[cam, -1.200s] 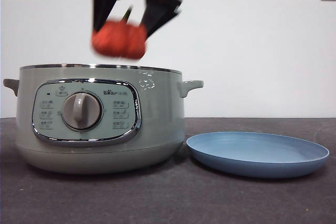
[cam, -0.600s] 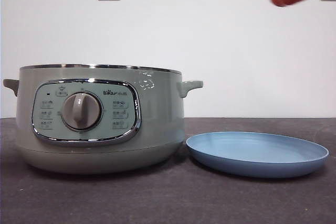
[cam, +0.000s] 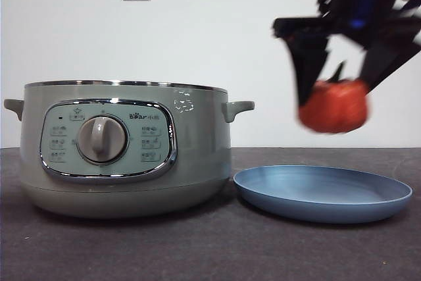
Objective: Take the pumpkin out from the steamer,put the pumpkin in the blue plate,close the lid
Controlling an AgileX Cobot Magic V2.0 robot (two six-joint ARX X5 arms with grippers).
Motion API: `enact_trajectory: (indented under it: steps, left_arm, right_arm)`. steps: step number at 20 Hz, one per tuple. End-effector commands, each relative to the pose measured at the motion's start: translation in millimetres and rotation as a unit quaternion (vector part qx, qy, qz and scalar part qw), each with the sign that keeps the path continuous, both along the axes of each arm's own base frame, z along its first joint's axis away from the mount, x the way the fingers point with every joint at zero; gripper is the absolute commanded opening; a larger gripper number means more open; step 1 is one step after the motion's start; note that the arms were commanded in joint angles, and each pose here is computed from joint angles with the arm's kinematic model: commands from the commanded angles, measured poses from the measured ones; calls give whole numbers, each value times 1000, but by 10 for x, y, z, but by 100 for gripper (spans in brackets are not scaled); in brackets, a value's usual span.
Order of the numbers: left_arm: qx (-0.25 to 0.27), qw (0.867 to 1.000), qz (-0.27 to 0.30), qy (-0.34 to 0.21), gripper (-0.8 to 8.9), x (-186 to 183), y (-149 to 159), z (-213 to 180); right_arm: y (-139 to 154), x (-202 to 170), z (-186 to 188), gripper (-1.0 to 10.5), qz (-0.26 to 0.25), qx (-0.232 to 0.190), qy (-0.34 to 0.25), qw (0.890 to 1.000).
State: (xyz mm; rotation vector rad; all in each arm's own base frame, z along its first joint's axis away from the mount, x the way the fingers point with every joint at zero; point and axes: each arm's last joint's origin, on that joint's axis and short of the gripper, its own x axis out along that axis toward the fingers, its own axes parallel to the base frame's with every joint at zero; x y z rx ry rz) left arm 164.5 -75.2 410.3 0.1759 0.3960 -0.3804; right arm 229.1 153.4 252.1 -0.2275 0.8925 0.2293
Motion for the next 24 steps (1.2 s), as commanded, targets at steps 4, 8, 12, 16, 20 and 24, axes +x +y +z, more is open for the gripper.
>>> enact_trajectory:
  steps: [4, 8, 12, 16, 20, 24]
  left_arm:
    - [-13, 999, -1, -36, -9, -22, 11, 110]
    - [-13, 999, -1, -36, -9, -21, 10, 110]
    - [-13, 999, -1, -36, -9, -21, 10, 110]
    - [-14, 999, 0, -35, -9, -21, 11, 109]
    - [-15, 999, 0, -35, -9, -21, 10, 109]
    - [-15, 999, -1, -35, -9, -20, 9, 108]
  right_arm:
    - [-16, 257, -312, 3, 11, -8, 32, 999]
    - [-74, 395, -545, 10, 16, 2, 85, 996]
    - [-79, 441, -675, 169, 19, 7, 114, 993]
    - [-79, 438, -691, 485, 17, 6, 119, 993]
    - [-75, 438, -689, 518, 18, 6, 118, 993]
    - [-58, 397, -585, 508, 20, 17, 102, 994]
